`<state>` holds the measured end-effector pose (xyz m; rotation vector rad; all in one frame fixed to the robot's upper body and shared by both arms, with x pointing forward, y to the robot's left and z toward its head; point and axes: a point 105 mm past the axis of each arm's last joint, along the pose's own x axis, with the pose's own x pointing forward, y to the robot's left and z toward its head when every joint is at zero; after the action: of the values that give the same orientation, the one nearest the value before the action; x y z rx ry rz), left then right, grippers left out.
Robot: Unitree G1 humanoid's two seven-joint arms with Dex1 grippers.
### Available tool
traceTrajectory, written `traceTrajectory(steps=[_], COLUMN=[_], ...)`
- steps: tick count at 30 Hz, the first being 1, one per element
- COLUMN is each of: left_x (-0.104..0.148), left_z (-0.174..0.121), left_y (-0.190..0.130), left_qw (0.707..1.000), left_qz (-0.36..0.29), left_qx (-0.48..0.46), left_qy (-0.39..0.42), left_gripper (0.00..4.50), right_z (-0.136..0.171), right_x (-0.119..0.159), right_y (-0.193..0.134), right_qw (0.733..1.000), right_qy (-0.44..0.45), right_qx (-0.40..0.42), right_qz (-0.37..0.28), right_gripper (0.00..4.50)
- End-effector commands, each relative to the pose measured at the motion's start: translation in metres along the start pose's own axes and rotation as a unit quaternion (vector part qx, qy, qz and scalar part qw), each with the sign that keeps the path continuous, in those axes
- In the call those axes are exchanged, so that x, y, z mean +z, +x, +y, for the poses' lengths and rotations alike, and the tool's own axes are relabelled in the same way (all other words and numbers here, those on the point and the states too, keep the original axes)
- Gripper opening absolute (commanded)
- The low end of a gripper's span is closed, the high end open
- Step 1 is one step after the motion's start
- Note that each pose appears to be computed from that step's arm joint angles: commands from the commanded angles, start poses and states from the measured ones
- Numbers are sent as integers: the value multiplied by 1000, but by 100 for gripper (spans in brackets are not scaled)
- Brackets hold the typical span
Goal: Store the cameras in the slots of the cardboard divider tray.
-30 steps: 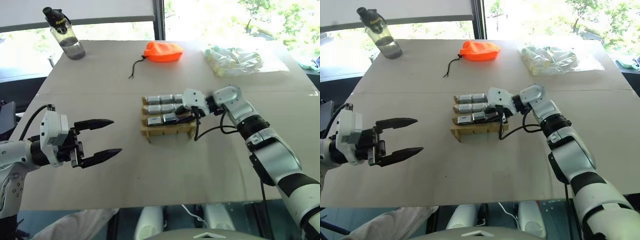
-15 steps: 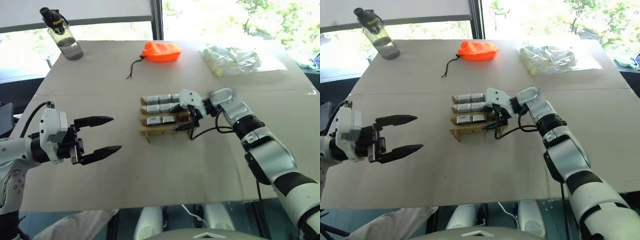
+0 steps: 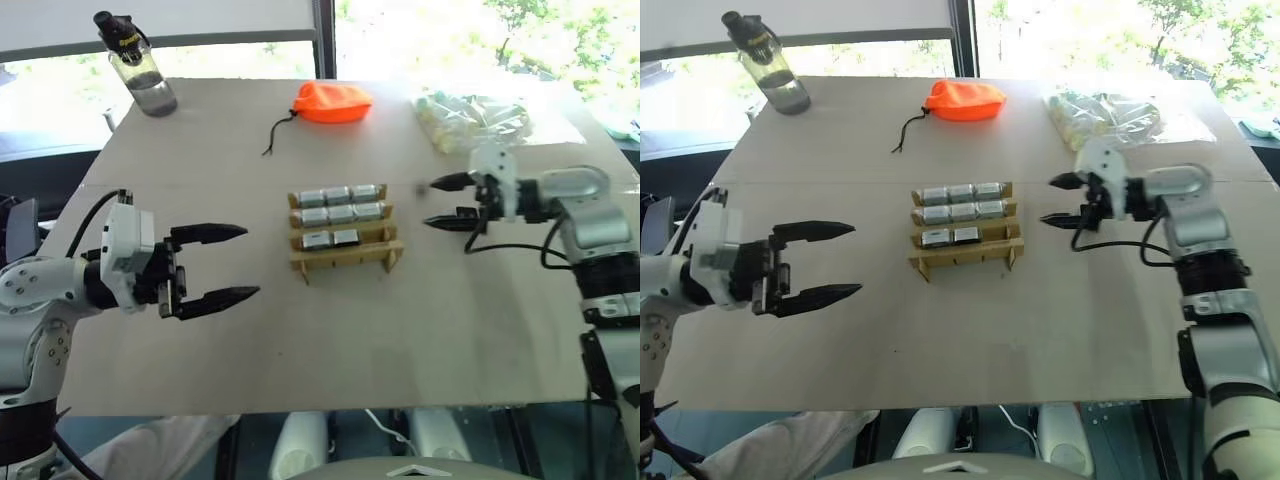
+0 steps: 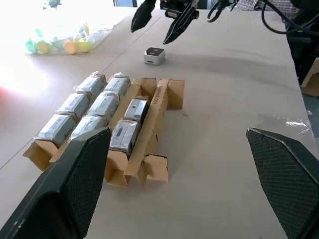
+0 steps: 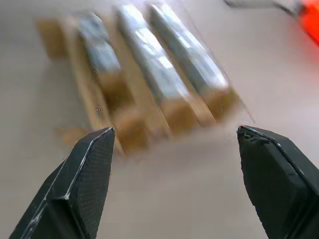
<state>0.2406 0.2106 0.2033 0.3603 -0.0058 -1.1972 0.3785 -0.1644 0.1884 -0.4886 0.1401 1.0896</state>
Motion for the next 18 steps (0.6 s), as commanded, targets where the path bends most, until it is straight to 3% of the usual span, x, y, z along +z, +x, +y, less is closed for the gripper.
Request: traceTrajectory(steps=[1, 6, 12, 18], left_x=[8, 8, 8, 8], left_z=[1, 1, 0, 1], left_y=[4, 8, 13, 13], left_qw=[1000, 999, 999, 999], left_qz=[-8, -11, -21, -20], left_qx=[-15, -26, -33, -34], left_qy=[17, 20, 17, 17], left_gripper=[450, 450, 450, 450], right_z=[-19, -9, -10, -4], right_x=[-12, -38, -47, -62], right_y=[-19, -15, -5, 3], right_qw=[996, 983, 917, 869], right_qy=[21, 96, 162, 197], right_qx=[-84, -157, -365, -454], right_qz=[16, 21, -4, -7], right_gripper=[387, 387, 387, 387])
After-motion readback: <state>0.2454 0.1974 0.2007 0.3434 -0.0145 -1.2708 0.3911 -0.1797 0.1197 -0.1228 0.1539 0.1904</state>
